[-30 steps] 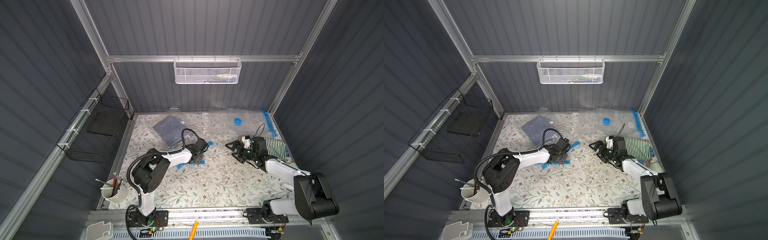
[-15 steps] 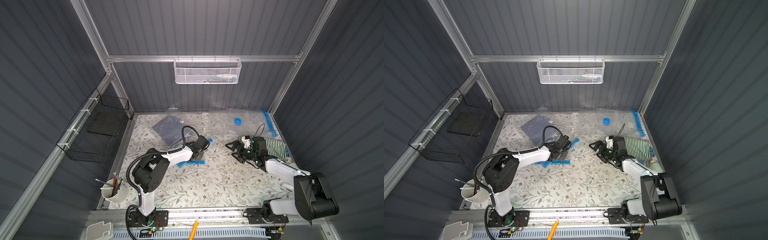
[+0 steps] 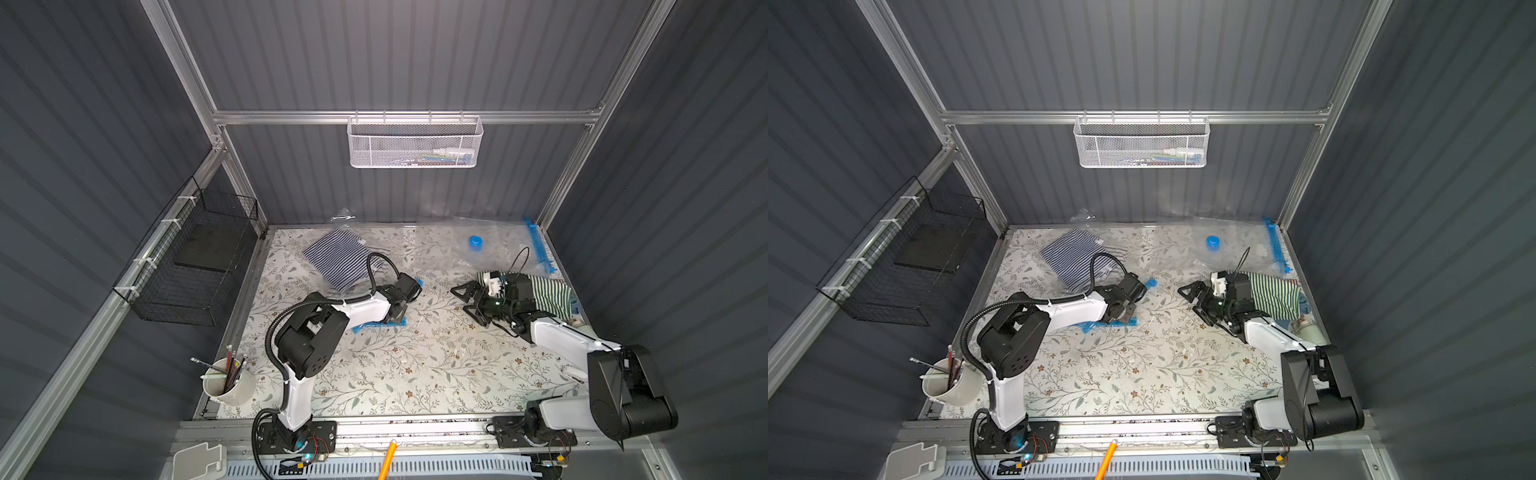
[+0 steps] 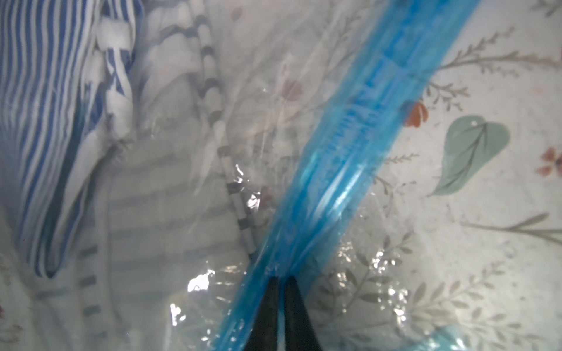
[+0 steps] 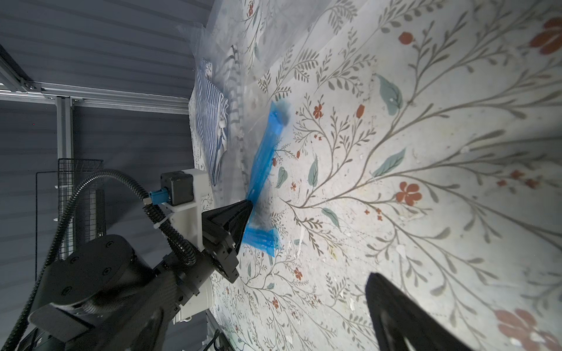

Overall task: Take the tank top out of the vacuum bag
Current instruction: Open the vacuum bag.

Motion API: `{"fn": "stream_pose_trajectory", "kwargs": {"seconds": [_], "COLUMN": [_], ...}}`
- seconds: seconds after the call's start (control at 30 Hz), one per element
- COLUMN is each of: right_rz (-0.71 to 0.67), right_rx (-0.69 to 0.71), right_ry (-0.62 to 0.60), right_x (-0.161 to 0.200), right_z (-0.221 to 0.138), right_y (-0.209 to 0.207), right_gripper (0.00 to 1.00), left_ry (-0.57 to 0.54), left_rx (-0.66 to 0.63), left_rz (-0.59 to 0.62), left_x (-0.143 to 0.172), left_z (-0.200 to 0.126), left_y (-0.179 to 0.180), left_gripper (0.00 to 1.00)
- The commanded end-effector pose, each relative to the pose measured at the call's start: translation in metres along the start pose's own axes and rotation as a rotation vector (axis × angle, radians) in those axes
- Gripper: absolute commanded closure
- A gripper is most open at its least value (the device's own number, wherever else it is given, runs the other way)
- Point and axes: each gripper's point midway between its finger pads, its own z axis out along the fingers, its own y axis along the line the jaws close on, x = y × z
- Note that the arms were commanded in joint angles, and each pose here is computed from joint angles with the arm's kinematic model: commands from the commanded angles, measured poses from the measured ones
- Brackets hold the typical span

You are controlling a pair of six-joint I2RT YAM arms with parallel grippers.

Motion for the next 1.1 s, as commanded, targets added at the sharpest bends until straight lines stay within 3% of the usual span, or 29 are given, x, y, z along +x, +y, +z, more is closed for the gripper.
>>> {"fn": "stream_pose_trajectory", "kwargs": {"seconds": [0.0,0.27,0.7,1.07], "right_rz": [0.010,0.013,-0.130,-0.224], "right_rx": [-0.010,-0.021,-0.002,-0.097], "right_ry": [0.007,0.002,-0.068,-0.023], "right_x": [-0.001,-0.001,0.016,0.044], "right_z": [0.002,0.002,0.016,0.065], "right_y": [-0.001,0.001,0.016,0.048], "right_gripper": [0.01,0.01,0.01,0.21], "left_ry": [0.007,-0.014,-0.126,-0.166], "left_rx": [-0.019,-0.041,0.190,0.344], "left_rz": [-0.001,-0.034,-0.133,-0.207], "left_x": [-0.001,-0.011,-0.063,-0.085], "left_z": [-0.001,-0.011,-0.069,-0.102], "left_y": [0.003,0.010,-0.009,-0.023], "left_gripper": [1.00,1.00,1.00,1.00]}}
